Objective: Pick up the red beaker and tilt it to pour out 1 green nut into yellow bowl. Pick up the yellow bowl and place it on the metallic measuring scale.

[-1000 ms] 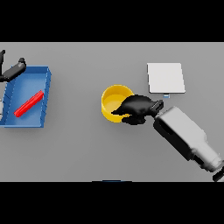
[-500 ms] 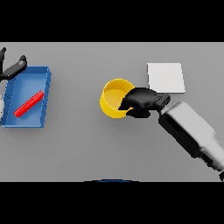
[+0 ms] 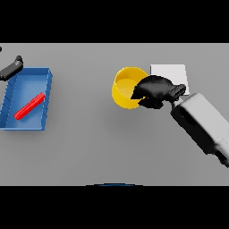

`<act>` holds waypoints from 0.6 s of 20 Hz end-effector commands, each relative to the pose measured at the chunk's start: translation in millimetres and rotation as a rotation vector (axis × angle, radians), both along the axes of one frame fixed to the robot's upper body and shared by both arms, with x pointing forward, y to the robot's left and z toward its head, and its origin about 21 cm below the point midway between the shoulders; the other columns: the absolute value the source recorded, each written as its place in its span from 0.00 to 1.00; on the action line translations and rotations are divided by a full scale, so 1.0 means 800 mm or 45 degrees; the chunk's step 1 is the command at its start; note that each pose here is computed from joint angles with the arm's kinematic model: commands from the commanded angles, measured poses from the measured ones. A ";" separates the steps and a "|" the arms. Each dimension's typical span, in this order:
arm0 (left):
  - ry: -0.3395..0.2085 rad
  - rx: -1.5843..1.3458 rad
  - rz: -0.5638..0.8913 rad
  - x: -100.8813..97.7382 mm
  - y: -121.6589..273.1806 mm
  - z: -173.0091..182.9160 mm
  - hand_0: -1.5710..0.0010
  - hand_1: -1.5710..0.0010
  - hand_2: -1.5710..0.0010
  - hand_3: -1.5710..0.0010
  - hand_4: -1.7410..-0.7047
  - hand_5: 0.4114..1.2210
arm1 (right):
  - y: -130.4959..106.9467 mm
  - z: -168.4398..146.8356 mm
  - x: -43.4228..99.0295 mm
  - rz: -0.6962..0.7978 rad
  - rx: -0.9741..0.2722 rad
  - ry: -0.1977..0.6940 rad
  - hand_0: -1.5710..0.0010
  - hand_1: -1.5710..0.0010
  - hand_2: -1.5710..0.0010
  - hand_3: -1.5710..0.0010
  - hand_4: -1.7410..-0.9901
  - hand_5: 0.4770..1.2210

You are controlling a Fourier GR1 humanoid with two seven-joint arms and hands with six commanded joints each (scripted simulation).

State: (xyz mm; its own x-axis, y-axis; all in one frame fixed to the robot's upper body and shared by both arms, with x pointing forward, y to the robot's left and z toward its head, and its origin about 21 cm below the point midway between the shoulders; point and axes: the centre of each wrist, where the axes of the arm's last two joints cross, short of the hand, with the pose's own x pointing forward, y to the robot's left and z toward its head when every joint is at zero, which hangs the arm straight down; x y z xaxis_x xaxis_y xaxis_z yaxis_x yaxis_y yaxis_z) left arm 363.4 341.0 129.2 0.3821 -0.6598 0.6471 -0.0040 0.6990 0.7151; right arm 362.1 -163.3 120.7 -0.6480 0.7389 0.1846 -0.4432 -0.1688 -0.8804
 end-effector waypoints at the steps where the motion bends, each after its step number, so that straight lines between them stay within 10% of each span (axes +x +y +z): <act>1: 0.007 0.005 -0.003 0.001 -0.002 -0.001 1.00 1.00 1.00 1.00 0.92 0.42 | -0.004 0.005 0.003 -0.014 -0.005 -0.011 0.05 0.02 0.00 0.17 0.02 1.00; 12: 0.013 -0.009 0.012 0.001 -0.002 0.002 1.00 1.00 1.00 1.00 0.91 0.42 | -0.059 0.018 0.046 -0.220 -0.054 -0.115 0.00 0.00 0.00 0.19 0.02 1.00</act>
State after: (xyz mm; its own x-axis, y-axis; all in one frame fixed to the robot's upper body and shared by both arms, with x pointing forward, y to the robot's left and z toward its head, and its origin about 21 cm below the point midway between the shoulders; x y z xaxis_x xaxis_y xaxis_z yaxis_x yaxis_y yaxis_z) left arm 364.6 339.5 130.6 0.3943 -0.6518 0.6479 -0.0037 0.7039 0.7103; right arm 399.0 -210.3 135.2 -0.5255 0.8449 0.1004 -0.3897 -0.1341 -0.9111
